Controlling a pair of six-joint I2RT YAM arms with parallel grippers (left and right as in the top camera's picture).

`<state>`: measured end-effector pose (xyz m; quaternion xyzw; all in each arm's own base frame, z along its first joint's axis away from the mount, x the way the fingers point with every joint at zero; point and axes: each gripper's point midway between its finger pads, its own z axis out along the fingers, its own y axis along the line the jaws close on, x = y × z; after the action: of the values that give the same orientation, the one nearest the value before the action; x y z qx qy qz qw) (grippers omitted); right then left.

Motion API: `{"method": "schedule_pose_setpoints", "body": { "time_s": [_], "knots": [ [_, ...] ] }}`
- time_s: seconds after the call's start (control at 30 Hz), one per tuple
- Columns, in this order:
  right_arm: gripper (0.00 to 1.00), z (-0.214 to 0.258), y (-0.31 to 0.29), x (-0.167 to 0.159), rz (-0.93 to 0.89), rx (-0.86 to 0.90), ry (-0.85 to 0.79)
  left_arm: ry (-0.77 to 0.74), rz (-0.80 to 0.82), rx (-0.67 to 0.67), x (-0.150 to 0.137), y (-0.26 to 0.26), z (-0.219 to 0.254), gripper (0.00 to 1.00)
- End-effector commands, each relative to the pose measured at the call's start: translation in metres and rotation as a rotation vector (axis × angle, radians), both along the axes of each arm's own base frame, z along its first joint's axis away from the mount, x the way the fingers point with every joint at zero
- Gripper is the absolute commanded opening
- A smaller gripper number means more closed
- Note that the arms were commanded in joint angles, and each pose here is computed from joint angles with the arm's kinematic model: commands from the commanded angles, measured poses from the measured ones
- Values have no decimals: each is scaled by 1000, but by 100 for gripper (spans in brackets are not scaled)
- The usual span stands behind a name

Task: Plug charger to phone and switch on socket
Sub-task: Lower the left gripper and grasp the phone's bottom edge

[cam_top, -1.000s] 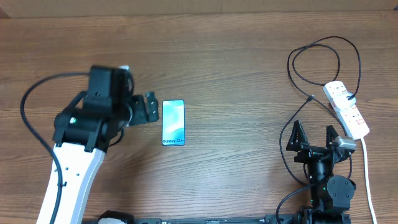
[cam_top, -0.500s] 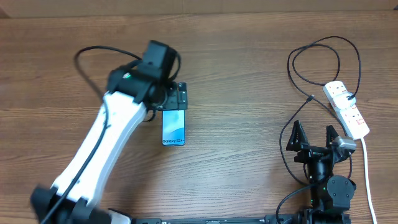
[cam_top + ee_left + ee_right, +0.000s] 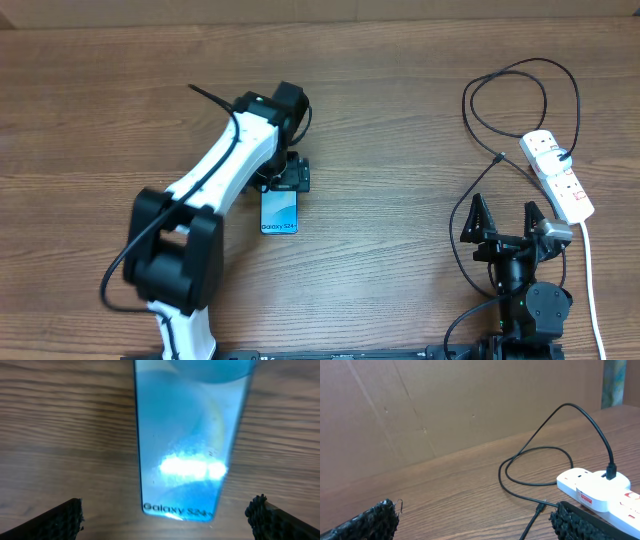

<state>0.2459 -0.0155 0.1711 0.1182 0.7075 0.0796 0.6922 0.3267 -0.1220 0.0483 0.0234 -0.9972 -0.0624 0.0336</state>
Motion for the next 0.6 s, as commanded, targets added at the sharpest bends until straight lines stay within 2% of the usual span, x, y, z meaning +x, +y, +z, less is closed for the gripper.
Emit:
{"method": "schedule_pose_setpoints", "body": {
  "time_s": [0.0, 0.13, 0.27, 0.57],
  "knots": [
    [100, -2, 1, 0, 3, -5, -4, 44, -35, 4, 0, -3, -15, 100],
    [100, -2, 1, 0, 3, -5, -5, 74, -47, 14, -2, -2, -26, 100],
    [100, -2, 1, 0, 3, -5, -5, 80, -93, -41, -1, -11, -28, 100],
    [100, -2, 1, 0, 3, -5, -4, 59, -90, -55, 5, -13, -31, 100]
  ]
}}
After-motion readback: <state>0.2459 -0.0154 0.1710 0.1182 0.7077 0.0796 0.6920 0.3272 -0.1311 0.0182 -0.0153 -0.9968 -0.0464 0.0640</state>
